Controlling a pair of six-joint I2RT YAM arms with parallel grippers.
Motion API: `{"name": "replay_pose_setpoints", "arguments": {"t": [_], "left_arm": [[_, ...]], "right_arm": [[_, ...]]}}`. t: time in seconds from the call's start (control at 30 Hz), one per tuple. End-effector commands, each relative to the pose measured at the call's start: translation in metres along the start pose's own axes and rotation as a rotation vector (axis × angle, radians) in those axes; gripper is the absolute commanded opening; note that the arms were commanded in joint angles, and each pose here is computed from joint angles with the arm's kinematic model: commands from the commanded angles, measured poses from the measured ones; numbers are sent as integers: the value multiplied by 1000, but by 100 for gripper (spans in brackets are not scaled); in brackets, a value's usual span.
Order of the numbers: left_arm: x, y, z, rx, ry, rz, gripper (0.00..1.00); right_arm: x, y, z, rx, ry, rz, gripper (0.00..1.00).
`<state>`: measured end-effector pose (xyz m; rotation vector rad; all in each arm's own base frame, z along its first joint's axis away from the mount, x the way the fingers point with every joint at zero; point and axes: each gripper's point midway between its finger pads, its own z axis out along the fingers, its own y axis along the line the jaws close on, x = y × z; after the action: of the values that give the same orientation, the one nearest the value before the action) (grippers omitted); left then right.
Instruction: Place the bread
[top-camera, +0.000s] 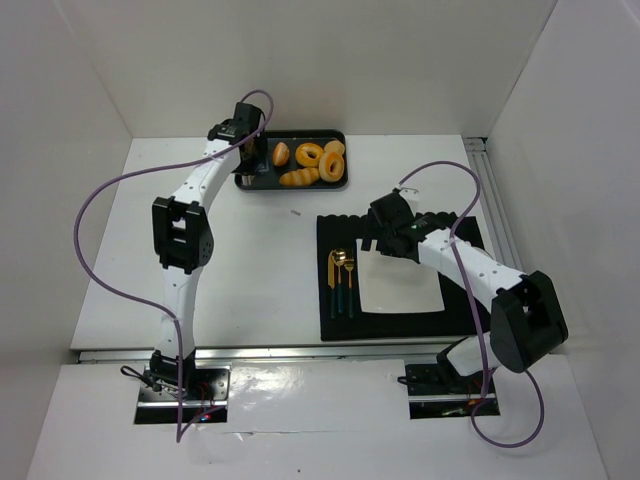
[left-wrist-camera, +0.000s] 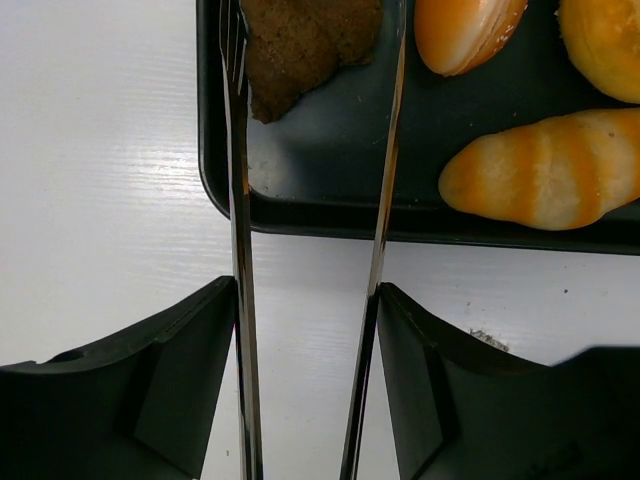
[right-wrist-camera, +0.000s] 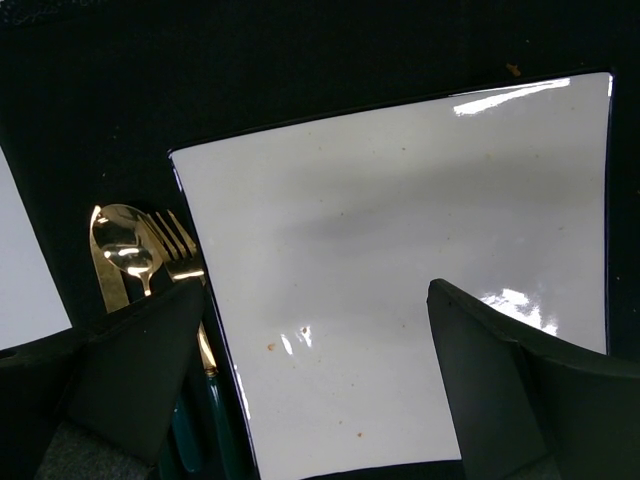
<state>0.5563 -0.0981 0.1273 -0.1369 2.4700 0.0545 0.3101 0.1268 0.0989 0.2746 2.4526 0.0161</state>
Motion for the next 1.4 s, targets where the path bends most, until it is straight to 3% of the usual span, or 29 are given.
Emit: {"name": "replay_pose_setpoints", "arguments": {"t": [0.0, 0.07, 0.2, 0.23, 0.33, 0.5, 0.6, 0.63, 0.7, 0.73, 0.8, 0.83, 0.87, 1.03, 1.13, 1.37], "left_arm": [[-22, -4, -5, 34, -62, 11, 70], [-21, -5, 0, 34, -62, 11, 68], [-20, -4, -2, 49, -54, -9, 52], [-26, -4, -9, 53, -69, -24, 44], [-32, 2, -29, 41, -99, -39, 36], [-49, 12, -90, 55, -185, -66, 30], [-37, 17, -111, 67, -180, -54, 25], [-38, 13, -140, 104, -212, -50, 25], [-12, 2, -168, 177, -190, -24, 24], [4, -7, -158, 191, -151, -4, 24], [23, -29, -194, 274, -174, 55, 24], [52, -39, -191, 312, -115, 86, 24], [62, -47, -198, 340, -111, 116, 19], [139, -110, -252, 598, -100, 191, 19], [168, -153, -280, 772, -88, 208, 19], [213, -216, -292, 856, -27, 329, 23]], "right_arm": [[-23, 9, -4, -24, -61, 34, 100], [-29, 12, -8, -34, -75, 51, 100], [-34, 11, -12, -31, -89, 56, 100], [-33, 10, -15, -30, -87, 64, 100], [-43, 10, -25, -36, -111, 73, 100], [-74, 14, -54, -71, -193, 91, 100], [-86, 16, -67, -102, -239, 100, 100], [-87, 15, -70, -106, -246, 94, 100], [-100, 10, -80, -84, -291, 111, 100], [-103, 7, -82, -69, -300, 114, 100], [-114, -5, -94, -14, -339, 117, 100], [-124, -8, -105, -9, -369, 132, 100], [-125, -13, -109, 17, -369, 128, 100], [-156, -32, -150, 69, -455, 148, 100], [-175, -40, -177, 68, -512, 198, 100], [-195, -48, -229, -21, -614, 274, 100]]}}
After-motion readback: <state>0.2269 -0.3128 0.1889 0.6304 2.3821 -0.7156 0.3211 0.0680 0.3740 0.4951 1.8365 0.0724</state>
